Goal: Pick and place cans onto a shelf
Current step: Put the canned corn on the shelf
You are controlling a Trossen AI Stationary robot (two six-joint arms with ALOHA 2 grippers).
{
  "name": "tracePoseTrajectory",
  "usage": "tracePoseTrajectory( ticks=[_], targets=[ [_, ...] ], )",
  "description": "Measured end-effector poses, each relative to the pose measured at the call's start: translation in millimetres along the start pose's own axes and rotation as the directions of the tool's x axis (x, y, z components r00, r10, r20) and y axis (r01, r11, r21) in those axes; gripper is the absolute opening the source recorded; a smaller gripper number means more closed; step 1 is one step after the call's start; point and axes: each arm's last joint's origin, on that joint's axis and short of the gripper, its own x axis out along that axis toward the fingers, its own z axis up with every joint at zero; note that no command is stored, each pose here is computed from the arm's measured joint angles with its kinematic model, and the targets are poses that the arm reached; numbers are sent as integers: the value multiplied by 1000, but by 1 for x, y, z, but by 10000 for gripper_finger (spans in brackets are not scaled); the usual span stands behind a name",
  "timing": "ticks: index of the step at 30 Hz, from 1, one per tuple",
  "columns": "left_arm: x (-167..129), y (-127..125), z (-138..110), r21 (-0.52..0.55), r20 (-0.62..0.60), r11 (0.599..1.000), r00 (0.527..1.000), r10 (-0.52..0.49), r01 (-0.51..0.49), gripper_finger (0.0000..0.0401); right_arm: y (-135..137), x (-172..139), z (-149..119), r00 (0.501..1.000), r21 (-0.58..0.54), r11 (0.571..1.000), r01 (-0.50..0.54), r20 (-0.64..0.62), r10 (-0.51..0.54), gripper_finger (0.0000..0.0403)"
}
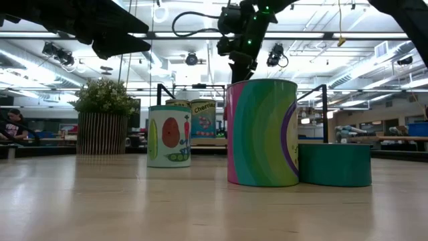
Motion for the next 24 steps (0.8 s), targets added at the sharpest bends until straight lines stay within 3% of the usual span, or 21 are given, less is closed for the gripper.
tracePoseTrajectory(
  ticks=[11,24],
  targets=[
    [0,0,3,11,26,1000,1000,-3,3,304,-24,5,-2,997,23,999,-41,70,39,330],
    [0,0,3,10,28,1000,1000,-3,3,304,-33,39,-21,999,62,997,-39,26,37,330]
  ],
)
